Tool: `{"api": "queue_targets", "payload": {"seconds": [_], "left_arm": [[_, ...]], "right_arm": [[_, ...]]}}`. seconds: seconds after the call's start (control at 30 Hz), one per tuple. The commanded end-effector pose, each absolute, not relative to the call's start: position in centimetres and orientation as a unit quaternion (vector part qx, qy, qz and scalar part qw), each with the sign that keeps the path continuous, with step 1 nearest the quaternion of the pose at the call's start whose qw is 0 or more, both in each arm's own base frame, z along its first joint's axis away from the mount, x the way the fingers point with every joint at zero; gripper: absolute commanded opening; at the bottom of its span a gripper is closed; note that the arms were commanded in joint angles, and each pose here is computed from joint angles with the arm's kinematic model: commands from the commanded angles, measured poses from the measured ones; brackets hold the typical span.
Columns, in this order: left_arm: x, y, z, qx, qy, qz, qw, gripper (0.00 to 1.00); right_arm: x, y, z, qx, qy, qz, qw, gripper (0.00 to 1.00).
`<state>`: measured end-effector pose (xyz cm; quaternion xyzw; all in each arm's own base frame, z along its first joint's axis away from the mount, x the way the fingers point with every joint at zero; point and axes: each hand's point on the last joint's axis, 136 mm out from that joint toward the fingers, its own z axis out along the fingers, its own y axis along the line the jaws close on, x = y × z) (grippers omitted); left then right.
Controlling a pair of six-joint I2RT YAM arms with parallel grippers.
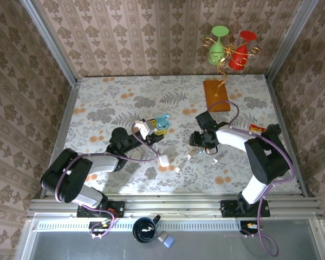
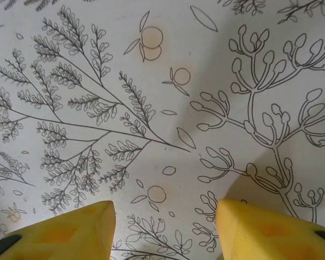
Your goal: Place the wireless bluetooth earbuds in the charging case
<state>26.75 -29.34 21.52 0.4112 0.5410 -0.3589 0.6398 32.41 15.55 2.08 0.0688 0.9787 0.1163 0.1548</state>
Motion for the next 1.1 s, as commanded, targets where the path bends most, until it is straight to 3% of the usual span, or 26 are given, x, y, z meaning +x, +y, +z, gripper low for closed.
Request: {"api": "queue_targets", "payload": {"seconds": [0.0, 0.63, 1.07], "left_arm": [[26.7, -28.8, 22.4, 0.41, 0.531, -0.351, 0.653, 0.19], [26.9, -28.8, 22.1, 0.412, 0.531, -0.352, 0.652, 0.19], [27.1, -29.1, 22.3, 0.409, 0.528, -0.363, 0.65, 0.19]], "right_arm": [[30.4, 14.2, 0.8, 0.063, 0.987, 0.088, 0.121, 0.54], [25.0, 15.6, 1.2, 0.052, 0.988, 0.116, 0.091, 0.52], [24.0, 14.8, 1.3, 0.037, 0.992, 0.08, 0.086, 0.55]]}}
